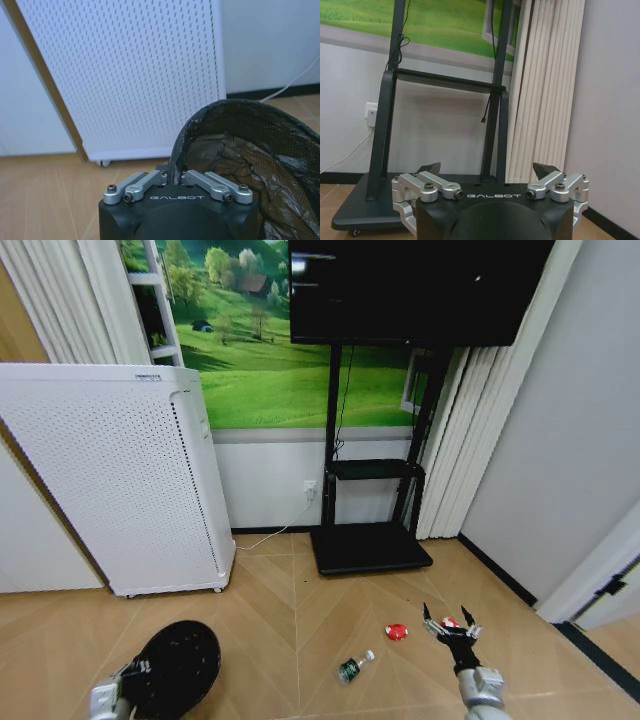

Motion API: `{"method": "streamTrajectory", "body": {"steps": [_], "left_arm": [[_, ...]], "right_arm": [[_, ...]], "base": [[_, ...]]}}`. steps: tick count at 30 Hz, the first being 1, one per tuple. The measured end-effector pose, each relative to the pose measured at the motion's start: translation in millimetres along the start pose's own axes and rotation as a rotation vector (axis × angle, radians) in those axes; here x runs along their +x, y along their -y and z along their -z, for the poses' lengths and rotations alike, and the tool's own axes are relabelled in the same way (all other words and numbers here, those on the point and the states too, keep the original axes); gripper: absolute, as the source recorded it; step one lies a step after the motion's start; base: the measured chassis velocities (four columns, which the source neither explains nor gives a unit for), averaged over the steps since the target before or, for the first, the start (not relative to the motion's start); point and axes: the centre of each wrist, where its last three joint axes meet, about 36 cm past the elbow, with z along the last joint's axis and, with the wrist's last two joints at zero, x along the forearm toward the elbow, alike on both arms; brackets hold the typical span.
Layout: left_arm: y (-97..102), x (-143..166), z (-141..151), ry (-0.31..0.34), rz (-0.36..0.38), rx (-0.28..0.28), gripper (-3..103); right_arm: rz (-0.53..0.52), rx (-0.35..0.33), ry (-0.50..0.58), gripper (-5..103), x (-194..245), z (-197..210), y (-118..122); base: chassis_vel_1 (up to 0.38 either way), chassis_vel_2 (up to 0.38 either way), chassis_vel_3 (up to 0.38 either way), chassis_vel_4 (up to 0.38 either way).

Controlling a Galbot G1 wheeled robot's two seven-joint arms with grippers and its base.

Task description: Pick up the trash bin and place the garbage on the floor into it.

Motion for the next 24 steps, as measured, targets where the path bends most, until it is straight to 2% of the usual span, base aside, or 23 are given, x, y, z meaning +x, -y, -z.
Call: {"method": "streamTrajectory", "body": {"steps": [3, 5, 6, 7, 9, 10, 11, 13, 14, 19, 20, 24], "left_arm": [[-1.8, 0, 8, 0.038, -0.008, -0.016, 4], [-3.7, -1, 21, 0.115, -0.031, -0.049, 4], [-6.0, -3, 34, 0.212, -0.056, -0.081, 4], [-6.0, -3, 34, 0.212, -0.056, -0.081, 4], [-8.1, -5, 49, 0.297, -0.091, -0.097, 4], [-8.1, -5, 49, 0.297, -0.091, -0.097, 4], [-9.2, -6, 57, 0.340, -0.108, -0.096, 4], [-9.8, -7, 61, 0.356, -0.116, -0.095, 4], [-11.6, -7, 71, 0.400, -0.142, -0.091, 4], [-12.1, -7, 76, 0.421, -0.154, -0.090, 4], [-11.9, -6, 82, 0.444, -0.171, -0.095, 4], [-11.6, -5, 84, 0.458, -0.181, -0.100, 4]], "right_arm": [[0.004, -0.002, -0.007, 100, 1, 0, -1], [0.015, -0.015, -0.032, 100, 2, -1, -5], [0.032, -0.042, -0.073, 100, 3, -6, -10], [0.032, -0.042, -0.073, 100, 3, -6, -10], [0.055, -0.068, -0.122, 100, 4, -13, -17], [0.055, -0.068, -0.122, 100, 4, -13, -17], [0.070, -0.083, -0.147, 100, 4, -14, -20], [0.075, -0.090, -0.158, 100, 5, -14, -21], [0.094, -0.115, -0.184, 100, 6, -12, -26], [0.109, -0.134, -0.202, 100, 6, -9, -28], [0.137, -0.170, -0.232, 100, 5, -2, -31], [0.154, -0.175, -0.253, 100, 1, 3, -30]], "base": [[0.000, 0.000, 0.000, 0.000], [0.000, 0.000, 0.000, 0.000], [0.000, 0.000, 0.000, 0.000], [0.000, 0.000, 0.000, 0.000], [0.000, 0.000, 0.000, 0.000], [0.000, 0.000, 0.000, 0.000], [0.000, 0.000, 0.000, 0.000], [0.000, 0.000, 0.000, 0.000], [0.000, 0.000, 0.000, 0.000], [0.000, 0.000, 0.000, 0.000], [0.000, 0.000, 0.000, 0.000], [0.000, 0.000, 0.000, 0.000]]}}
